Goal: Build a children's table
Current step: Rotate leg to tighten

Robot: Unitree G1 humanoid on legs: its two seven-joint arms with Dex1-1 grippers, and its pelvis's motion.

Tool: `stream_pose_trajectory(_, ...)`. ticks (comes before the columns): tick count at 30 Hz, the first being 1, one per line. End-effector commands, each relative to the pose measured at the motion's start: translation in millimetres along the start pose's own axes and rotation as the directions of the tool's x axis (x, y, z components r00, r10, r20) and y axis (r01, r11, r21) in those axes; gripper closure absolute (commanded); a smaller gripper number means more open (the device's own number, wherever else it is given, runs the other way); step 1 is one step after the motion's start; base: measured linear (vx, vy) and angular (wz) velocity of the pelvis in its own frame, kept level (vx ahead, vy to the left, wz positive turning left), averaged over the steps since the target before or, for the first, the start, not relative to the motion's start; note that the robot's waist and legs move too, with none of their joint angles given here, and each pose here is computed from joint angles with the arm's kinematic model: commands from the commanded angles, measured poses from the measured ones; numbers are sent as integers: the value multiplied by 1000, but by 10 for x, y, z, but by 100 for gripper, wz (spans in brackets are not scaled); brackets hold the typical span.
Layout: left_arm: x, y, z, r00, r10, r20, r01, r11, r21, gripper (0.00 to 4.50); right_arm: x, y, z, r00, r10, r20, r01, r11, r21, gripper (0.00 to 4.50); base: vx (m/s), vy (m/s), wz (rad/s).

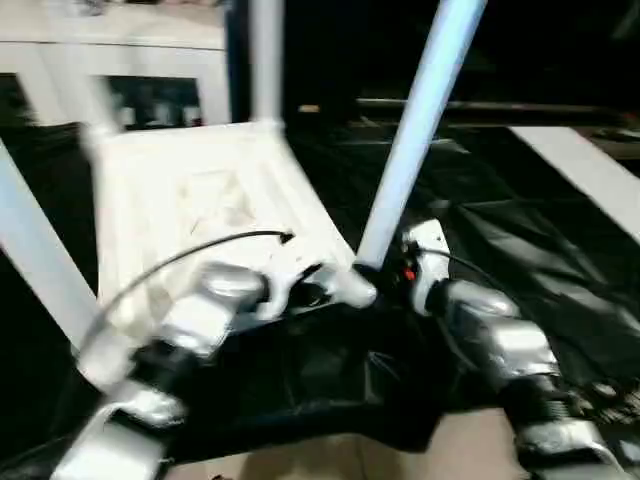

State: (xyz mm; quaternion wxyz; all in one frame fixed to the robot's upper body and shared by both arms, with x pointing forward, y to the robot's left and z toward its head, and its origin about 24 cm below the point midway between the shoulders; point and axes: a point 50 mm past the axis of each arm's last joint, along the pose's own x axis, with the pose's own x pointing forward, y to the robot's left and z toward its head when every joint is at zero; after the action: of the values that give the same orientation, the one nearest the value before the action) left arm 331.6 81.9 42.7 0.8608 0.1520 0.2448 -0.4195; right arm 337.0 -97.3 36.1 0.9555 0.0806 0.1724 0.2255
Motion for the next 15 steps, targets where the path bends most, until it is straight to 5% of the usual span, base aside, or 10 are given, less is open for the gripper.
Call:
stream_pose_trajectory(1,58,-44,181,998,14,61,-15,1000,23,450,7,4,-337,988,-64,-143,72,996,48,254,-73,24,-4)
stream_pose_trajectory(5,114,-114,214,997,-42,63,36,995,92,450,114,199,-220,994,-14,-104,12,1000,-12,254,12,-37,8)
stream_pose_trajectory(7,102,-87,205,997,-42,62,35,993,111,450,111,185,-197,996,-11,-90,11,1000,-6,254,108,79,-46)
stream_pose_trajectory(8,91,-43,182,998,-34,54,27,991,129,450,111,155,-175,997,-18,-74,18,1000,6,199,97,135,-60)
stream_pose_trajectory(15,35,75,164,998,-28,54,19,985,169,450,34,68,-119,999,9,-32,-11,999,-38,159,48,9,2)
